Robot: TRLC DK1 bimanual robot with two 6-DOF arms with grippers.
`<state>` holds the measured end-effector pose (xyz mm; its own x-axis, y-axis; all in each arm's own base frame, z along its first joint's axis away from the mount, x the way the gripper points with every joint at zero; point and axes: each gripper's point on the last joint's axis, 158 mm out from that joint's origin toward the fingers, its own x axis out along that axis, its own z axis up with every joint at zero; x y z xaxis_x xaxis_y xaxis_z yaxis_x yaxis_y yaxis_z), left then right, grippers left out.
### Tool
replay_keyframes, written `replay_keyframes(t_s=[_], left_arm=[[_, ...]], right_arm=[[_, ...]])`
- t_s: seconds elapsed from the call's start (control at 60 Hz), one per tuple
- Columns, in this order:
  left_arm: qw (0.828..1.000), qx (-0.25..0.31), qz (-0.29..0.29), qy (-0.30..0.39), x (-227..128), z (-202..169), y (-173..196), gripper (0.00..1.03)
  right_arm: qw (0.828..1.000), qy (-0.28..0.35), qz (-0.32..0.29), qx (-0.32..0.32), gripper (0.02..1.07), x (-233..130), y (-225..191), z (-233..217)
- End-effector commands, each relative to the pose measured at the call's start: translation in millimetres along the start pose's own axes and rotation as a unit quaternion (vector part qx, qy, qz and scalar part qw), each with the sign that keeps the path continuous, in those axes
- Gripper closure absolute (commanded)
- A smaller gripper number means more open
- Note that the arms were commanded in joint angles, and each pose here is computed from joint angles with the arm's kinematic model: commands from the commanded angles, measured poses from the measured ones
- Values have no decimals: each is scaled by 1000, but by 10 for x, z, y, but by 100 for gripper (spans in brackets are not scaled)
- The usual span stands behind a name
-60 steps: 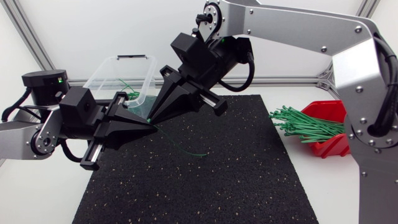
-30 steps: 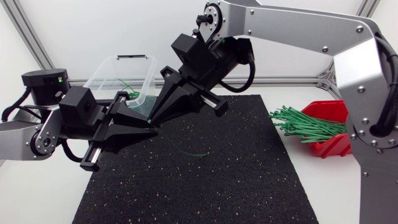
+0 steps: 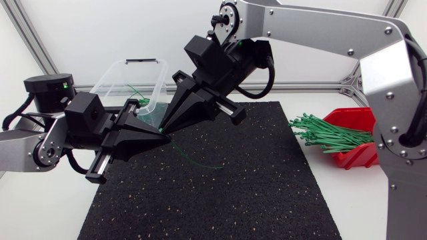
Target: Take a green cable tie from the red box, thread the tail through the head to close it, then place it in the transparent bin on the left.
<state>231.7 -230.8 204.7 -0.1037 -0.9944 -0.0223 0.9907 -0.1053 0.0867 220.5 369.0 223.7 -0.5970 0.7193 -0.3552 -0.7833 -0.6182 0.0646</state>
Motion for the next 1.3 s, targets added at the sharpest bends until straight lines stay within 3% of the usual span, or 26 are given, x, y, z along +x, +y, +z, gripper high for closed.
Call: replay_keyframes(t_s=[0.0, 0.15, 0.233, 0.3, 0.4, 0.683, 1.033, 1.283], left_arm=[[1000, -9, -10, -3, 23, 6, -10, 100], [1000, -19, -7, -3, 12, 20, 17, 100], [1000, -27, -2, -3, -16, 30, 47, 100], [999, -34, 6, -2, -56, 38, 82, 100], [999, -44, 16, -2, -109, 62, 128, 100], [996, -67, 66, 8, -206, 83, 299, 100], [991, -73, 111, 23, -195, 68, 417, 100], [986, -78, 146, 35, -255, -36, 542, 100]], right_arm=[[1000, -5, 5, -12, 94, 17, 79, 65], [1000, -5, 1, -12, 91, -14, 67, 78], [1000, -5, -8, -11, 77, -72, 38, 90], [1000, -3, -15, -6, 58, -130, 10, 77], [1000, -1, -27, -1, 51, -217, -48, 64], [995, 49, -28, 82, 50, -245, -96, -190], [983, 106, -107, 103, 50, -354, -602, -715], [963, 169, -184, 104, 50, -564, -884, -1276]])
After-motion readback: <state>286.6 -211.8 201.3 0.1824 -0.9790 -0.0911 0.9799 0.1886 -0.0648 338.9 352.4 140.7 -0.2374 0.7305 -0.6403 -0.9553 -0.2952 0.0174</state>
